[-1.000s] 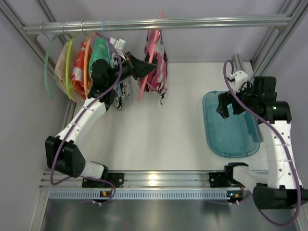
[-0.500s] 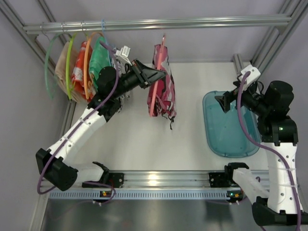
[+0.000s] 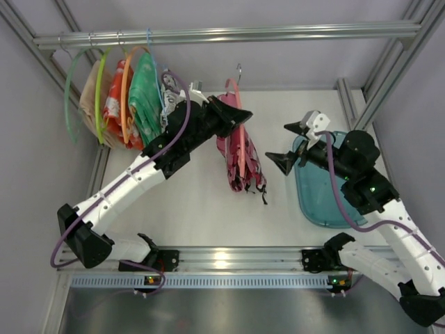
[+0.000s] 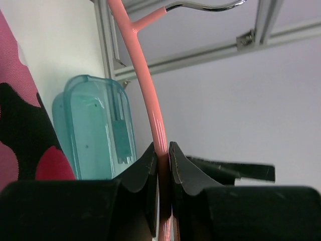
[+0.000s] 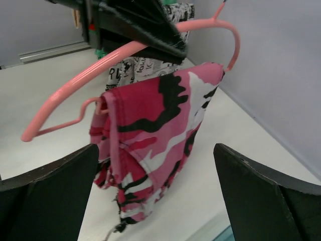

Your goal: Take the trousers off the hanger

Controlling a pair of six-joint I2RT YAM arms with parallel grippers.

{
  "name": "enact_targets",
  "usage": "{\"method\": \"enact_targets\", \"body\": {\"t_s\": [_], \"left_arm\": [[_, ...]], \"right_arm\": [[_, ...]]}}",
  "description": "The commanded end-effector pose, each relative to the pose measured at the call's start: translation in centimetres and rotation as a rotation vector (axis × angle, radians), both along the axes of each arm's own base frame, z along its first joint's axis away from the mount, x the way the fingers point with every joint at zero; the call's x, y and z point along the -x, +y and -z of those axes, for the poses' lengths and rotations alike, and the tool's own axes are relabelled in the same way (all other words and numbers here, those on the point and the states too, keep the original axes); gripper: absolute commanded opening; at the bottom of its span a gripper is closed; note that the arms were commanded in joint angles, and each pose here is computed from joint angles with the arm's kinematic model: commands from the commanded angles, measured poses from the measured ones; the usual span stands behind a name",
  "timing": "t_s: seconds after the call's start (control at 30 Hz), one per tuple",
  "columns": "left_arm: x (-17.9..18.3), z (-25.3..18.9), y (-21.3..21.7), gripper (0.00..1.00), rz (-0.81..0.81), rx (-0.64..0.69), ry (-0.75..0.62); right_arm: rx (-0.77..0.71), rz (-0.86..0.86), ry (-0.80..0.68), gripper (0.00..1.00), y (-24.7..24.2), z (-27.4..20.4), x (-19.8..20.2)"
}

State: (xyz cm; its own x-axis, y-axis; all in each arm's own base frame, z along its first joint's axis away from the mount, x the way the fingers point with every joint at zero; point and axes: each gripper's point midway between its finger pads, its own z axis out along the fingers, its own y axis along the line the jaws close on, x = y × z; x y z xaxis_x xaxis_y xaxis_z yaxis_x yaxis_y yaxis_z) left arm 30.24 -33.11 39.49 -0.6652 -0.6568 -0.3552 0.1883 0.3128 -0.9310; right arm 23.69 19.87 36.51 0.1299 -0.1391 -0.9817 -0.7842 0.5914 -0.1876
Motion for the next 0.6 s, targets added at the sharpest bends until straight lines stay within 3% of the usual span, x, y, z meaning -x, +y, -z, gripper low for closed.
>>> {"method": "enact_targets", "body": {"t_s": [0.0, 0.27, 0.57], "left_arm": [[0.0, -11.6, 2.6, 0.0, -0.113, 0.256, -0.218], [0.4, -13.3, 3.1, 0.0, -0.119, 0.311, -0.214], [1.6, -15.0, 2.5, 0.0, -0.045, 0.38, -0.188]], "right_arm": [[-0.108, 0.001, -0.102, 0.99, 1.7, -2.4, 0.9], [-0.178, 0.058, -0.087, 0.99, 5.3, 0.5, 1.0], [-0.235, 0.094, -0.12, 0.97, 8.1, -0.5, -1.7]]}}
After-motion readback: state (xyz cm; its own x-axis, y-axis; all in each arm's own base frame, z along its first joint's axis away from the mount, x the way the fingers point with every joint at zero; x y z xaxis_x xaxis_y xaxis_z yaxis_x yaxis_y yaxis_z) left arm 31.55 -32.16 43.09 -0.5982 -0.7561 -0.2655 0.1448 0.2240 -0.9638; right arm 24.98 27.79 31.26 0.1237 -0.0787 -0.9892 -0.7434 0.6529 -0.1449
